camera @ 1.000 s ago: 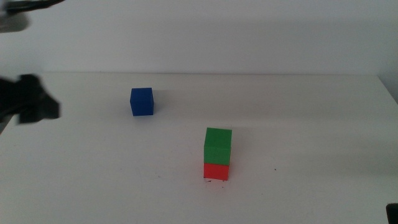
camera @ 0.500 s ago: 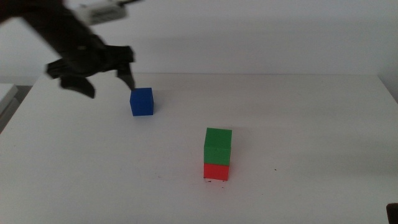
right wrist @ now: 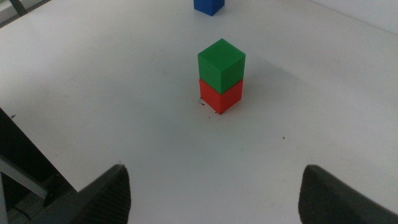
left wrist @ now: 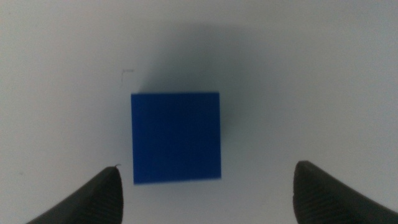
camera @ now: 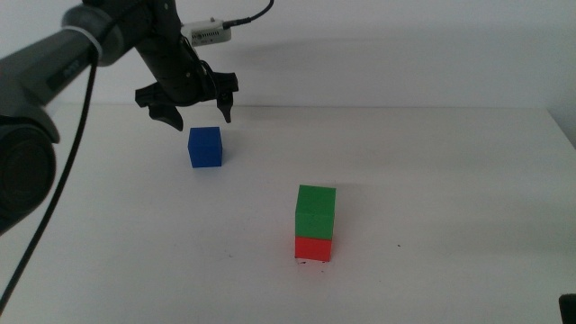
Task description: Stack red cubes first, then green, then blue cubes in a specific spot.
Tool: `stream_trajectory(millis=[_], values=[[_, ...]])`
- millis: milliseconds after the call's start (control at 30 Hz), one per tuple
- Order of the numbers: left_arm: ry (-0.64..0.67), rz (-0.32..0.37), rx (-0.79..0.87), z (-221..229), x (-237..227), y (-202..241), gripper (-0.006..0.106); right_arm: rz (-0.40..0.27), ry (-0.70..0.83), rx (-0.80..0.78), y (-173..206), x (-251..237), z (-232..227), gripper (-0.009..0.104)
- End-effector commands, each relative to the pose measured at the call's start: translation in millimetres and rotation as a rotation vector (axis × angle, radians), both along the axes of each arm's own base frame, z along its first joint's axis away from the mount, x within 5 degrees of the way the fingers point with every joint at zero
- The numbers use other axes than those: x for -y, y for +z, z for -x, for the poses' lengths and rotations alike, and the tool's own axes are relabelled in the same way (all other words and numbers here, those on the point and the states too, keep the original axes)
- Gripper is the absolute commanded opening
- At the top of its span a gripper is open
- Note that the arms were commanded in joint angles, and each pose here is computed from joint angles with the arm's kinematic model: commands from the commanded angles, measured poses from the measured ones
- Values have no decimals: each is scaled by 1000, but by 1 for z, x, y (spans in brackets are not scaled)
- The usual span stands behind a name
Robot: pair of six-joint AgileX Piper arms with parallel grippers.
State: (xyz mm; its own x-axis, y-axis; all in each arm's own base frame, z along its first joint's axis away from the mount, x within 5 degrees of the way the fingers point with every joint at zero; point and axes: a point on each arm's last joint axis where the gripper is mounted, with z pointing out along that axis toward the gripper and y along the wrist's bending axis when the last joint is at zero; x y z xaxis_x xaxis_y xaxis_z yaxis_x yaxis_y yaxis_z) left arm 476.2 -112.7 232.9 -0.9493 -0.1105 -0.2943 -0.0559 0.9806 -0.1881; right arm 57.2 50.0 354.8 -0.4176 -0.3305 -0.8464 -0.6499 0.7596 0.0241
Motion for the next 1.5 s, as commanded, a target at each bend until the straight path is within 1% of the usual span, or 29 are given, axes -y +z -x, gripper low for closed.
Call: stream_trajectory(millis=[0, 167, 400, 467, 567, 667, 700, 767, 867, 933, 967, 1067, 1133, 1233, 1300, 1400, 1433, 1467], values=[[20, -1, 9, -4, 0, -4, 94, 8, 6, 19, -1, 0, -1, 93], [44, -36, -23, -9, -2, -24, 94, 8, 6, 19, -1, 0, -1, 93], [41, -47, -29, -17, -1, -49, 94, 8, 6, 19, -1, 0, -1, 93], [41, -48, -24, -18, -1, -54, 92, 8, 6, 19, -1, 0, -1, 93], [41, -52, -23, -21, 0, -62, 85, 8, 6, 19, -1, 0, -1, 93], [10, -55, -14, -23, -2, -68, 71, 8, 6, 19, -1, 0, -1, 93], [-12, -55, -12, -23, -1, -68, 63, 8, 6, 19, -1, 0, -1, 93], [-34, -65, -14, -23, -3, -66, 43, 8, 6, 19, -1, 0, -1, 93], [-31, -63, -29, -16, -4, -49, 14, 8, 6, 19, -1, 0, -1, 93], [-16, -60, -55, -6, -4, -29, -1, 8, 6, 19, -1, 0, -1, 93], [0, -54, -67, 2, -3, -17, -2, 8, 6, 19, -1, 0, -1, 93], [-17, -105, 3, 32, 6, 24, -2, 8, 6, 19, -1, 0, -1, 93], [-21, -123, 48, 61, 17, 43, -2, 8, 6, 19, -1, 0, -1, 93], [-14, -79, 120, 106, 38, 75, -2, 8, 6, 19, -1, 0, -1, 93], [-61, -50, 160, 127, 57, 93, -2, 8, 6, 19, -1, 0, -1, 93], [-147, -36, 166, 150, 89, 109, -2, 8, 6, 19, -1, 0, -1, 93], [-163, -41, 152, 162, 105, 114, -2, 8, 6, 19, -1, 0, -1, 93], [-167, -53, 148, 166, 111, 115, -2, 8, 6, 19, -1, 0, -1, 93]])
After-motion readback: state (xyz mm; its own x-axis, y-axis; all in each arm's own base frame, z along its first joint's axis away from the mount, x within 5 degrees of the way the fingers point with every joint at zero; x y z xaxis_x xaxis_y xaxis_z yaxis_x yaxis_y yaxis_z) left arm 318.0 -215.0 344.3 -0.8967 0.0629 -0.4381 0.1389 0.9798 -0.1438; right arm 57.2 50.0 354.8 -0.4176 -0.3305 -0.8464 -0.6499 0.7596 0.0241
